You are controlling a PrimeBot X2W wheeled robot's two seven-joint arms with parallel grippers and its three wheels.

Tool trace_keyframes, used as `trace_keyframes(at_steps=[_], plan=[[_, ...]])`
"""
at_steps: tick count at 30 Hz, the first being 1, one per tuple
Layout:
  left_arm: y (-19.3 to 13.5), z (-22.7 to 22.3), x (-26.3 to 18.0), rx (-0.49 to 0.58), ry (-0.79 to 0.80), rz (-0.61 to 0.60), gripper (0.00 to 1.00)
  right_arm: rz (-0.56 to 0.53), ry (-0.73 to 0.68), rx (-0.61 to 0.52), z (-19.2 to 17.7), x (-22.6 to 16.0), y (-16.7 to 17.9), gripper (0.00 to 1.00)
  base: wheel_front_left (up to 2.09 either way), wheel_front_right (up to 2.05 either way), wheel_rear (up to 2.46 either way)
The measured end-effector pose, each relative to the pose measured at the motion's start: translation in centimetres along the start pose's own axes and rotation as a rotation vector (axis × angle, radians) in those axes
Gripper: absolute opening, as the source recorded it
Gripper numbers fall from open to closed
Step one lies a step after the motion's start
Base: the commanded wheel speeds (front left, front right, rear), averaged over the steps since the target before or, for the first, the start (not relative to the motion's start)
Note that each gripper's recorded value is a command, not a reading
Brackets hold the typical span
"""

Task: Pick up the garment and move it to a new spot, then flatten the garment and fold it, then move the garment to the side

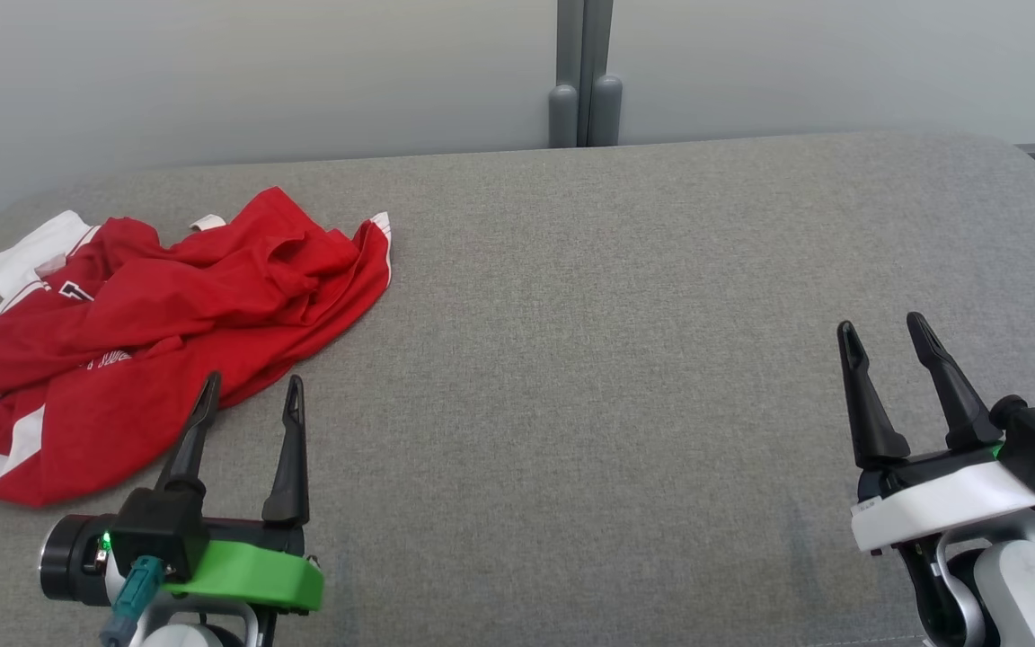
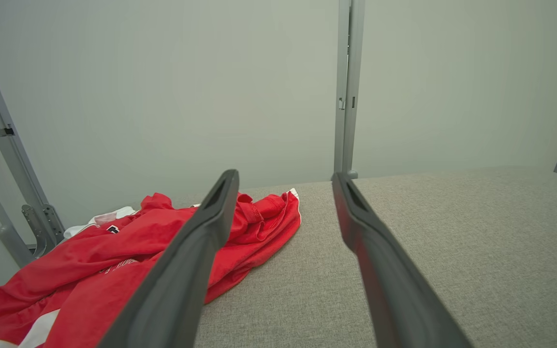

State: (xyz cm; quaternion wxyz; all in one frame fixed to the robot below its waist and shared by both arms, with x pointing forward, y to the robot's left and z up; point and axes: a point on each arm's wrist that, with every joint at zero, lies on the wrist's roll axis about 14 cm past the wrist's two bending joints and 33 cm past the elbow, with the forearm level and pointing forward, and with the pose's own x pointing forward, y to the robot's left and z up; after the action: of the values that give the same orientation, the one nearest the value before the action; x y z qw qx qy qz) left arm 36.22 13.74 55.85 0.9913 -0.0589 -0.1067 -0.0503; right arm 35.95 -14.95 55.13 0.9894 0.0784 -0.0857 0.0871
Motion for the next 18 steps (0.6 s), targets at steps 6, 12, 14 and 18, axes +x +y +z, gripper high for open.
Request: trace_keyframes(at_steps=[6,12,14,18], plan=[[0.15,-0.02,0.03,-0.001,0.0,0.006,1.0,0.0,0.003,0.0,-0.1,-0.01,-0.02,1.0,0.0,0.0,0.0],[0.3,-0.03,0.06,-0.001,0.0,0.012,1.0,0.0,0.005,0.001,-0.16,0.0,-0.01,1.0,0.0,0.0,0.0],[0.33,-0.04,0.06,-0.002,0.0,0.014,1.0,0.0,0.006,0.001,-0.19,0.01,0.0,1.0,0.0,0.0,0.0],[0.43,-0.05,0.04,-0.002,0.001,0.018,1.0,0.002,0.007,0.002,-0.23,0.04,0.05,1.0,0.0,0.0,0.0]])
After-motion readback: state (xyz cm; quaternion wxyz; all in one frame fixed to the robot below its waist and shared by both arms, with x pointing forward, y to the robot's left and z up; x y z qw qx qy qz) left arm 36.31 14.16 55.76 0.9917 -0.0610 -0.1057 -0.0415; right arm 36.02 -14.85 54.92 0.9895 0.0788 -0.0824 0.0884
